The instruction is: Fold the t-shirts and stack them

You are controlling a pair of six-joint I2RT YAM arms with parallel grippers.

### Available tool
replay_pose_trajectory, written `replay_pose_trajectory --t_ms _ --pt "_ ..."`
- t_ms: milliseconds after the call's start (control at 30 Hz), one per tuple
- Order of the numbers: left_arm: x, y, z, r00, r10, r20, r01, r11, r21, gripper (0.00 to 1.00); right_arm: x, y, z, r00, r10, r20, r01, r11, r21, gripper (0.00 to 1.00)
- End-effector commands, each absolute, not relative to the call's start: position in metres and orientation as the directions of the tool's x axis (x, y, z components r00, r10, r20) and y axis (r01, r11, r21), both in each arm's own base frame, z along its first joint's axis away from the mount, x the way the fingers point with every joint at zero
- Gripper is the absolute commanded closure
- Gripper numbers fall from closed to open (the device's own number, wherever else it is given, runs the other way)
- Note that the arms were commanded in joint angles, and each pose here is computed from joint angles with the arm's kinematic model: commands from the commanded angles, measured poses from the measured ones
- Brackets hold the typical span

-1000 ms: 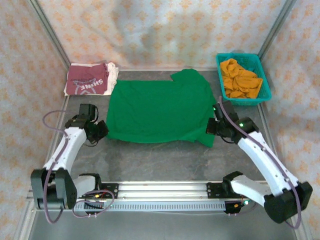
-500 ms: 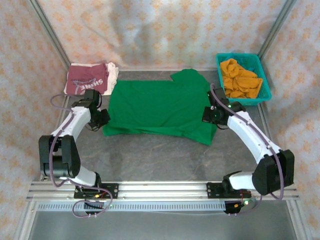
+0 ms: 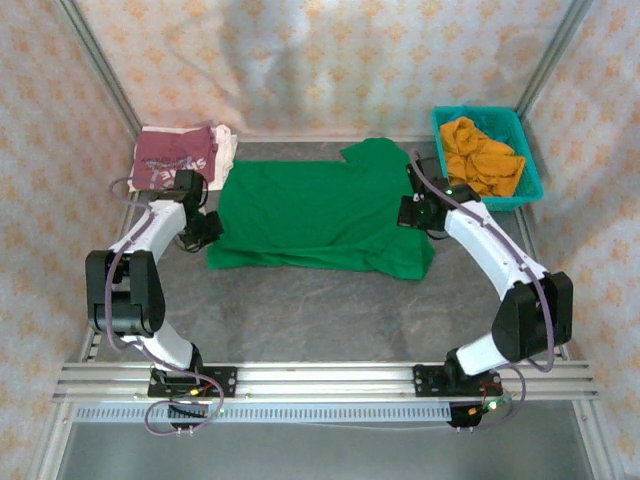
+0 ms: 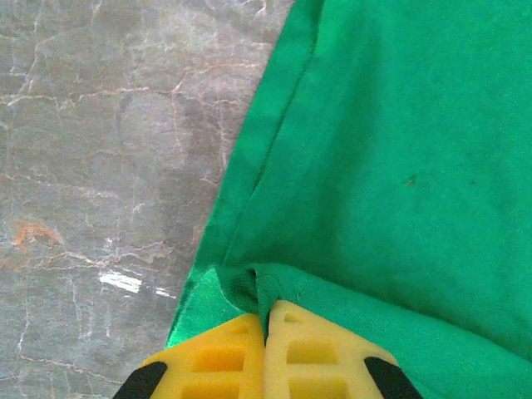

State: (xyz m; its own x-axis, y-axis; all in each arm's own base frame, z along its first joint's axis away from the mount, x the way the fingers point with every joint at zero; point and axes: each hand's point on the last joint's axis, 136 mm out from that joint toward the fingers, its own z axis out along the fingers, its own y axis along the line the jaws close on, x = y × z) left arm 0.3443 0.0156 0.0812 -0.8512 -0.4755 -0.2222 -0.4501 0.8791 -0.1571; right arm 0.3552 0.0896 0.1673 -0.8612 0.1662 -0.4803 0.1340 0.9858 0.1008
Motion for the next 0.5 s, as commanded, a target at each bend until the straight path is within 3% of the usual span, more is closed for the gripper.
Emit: replay_pose_trajectory --t_ms 0,200,267,300,367,433,467 --pt "0.353 0.015 0.088 -0.864 -0.445 -0.237 -0.425 0.896 -0.134 1.0 0.37 0.084 0.177 -0.847 0.147 -0.511 0.135 0.989 0.06 1.0" --pt "0.376 0.016 0.084 -0.869 -0.431 -0.243 -0.417 0.902 -0.11 1.0 0.399 0.085 0.178 -0.834 0.164 -0.526 0.144 0.986 0.079 1.0" --pt "0.39 0.026 0.091 -0.857 -0.431 -0.282 -0.429 0.9 -0.074 0.89 0.42 0.083 0.179 -0.822 0.183 -0.539 0.159 0.983 0.093 1.0" --pt "0.398 0.032 0.097 -0.849 -0.427 -0.312 -0.432 0.9 -0.055 0.89 0.43 0.081 0.181 -0.818 0.197 -0.54 0.169 0.98 0.101 0.94" --pt "0.413 0.047 0.113 -0.816 -0.433 -0.383 -0.463 0.886 -0.014 0.81 0.456 0.075 0.191 -0.793 0.234 -0.563 0.2 0.972 0.123 0.6" --pt "0.423 0.053 0.128 -0.79 -0.444 -0.423 -0.484 0.875 -0.016 0.65 0.474 0.078 0.21 -0.769 0.226 -0.598 0.177 0.974 0.14 0.5" --pt "0.427 0.053 0.136 -0.778 -0.446 -0.441 -0.485 0.874 -0.027 0.63 0.479 0.083 0.221 -0.764 0.218 -0.607 0.155 0.976 0.155 0.52"
